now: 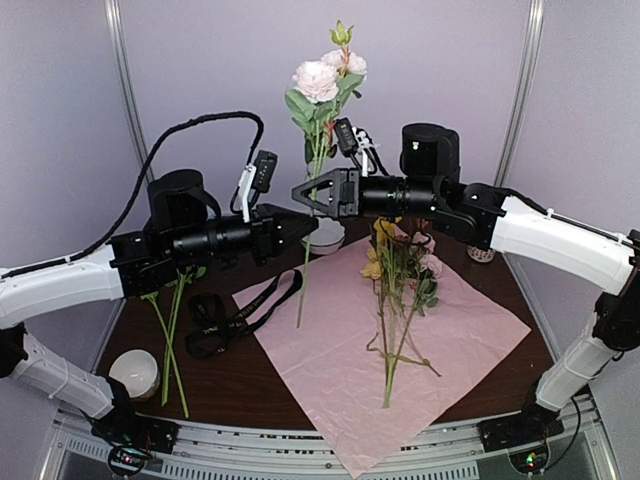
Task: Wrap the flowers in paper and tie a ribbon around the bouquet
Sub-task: Pass from the left arm to the right, then place the fake flower on the flattened wrapping paper, then pick up the fake flower from the corner of the board, then pass from the left arm to the right, then place the fake flower on the flattened wrapping paper, then pick up the fake flower from the corner of the board, then pass from the left arm to the right
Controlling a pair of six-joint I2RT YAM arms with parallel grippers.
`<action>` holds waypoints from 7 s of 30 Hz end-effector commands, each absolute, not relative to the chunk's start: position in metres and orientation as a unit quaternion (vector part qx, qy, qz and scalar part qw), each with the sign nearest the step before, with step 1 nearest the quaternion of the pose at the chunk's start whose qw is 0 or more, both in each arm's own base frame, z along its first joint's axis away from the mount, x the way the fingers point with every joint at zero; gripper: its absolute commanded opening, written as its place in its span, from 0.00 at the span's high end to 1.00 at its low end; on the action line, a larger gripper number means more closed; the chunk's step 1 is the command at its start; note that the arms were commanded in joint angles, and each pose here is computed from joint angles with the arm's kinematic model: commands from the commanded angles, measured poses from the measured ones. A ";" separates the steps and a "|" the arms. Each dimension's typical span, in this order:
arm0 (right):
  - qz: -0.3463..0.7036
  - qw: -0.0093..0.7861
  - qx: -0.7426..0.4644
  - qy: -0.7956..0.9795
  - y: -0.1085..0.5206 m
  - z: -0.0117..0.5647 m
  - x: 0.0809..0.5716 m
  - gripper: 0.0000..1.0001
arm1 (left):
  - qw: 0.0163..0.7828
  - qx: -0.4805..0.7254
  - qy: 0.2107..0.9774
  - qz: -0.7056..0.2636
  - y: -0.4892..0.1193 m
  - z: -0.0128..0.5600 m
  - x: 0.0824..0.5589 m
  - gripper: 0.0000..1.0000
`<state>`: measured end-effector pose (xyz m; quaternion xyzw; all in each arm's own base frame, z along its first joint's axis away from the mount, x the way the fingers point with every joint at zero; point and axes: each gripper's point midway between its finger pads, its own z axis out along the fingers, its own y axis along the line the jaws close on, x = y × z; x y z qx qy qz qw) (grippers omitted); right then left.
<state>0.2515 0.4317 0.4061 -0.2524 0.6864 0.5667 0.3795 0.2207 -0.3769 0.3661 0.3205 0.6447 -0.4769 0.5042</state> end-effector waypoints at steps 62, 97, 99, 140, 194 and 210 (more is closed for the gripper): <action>0.131 0.235 0.008 0.963 0.221 0.138 0.353 0.68 | 0.158 -0.269 0.950 0.009 0.026 0.020 0.316 0.74; 0.528 0.393 -0.366 0.658 0.427 0.395 0.221 0.53 | 0.606 0.164 0.632 -0.454 -0.276 0.455 0.268 1.00; 0.539 0.397 -0.376 0.640 0.437 0.407 0.214 0.49 | 0.608 0.202 0.607 -0.471 -0.302 0.468 0.253 1.00; 0.196 0.193 0.026 0.961 0.239 0.095 0.315 0.94 | 0.222 -0.129 0.966 -0.001 -0.066 0.096 0.307 0.43; 0.191 0.292 0.034 0.936 0.220 0.167 0.330 0.53 | 0.429 -0.070 0.898 -0.060 -0.080 0.241 0.349 1.00; 0.534 0.397 -0.299 0.684 0.397 0.374 0.233 0.15 | 0.536 0.225 0.628 -0.518 -0.348 0.446 0.255 1.00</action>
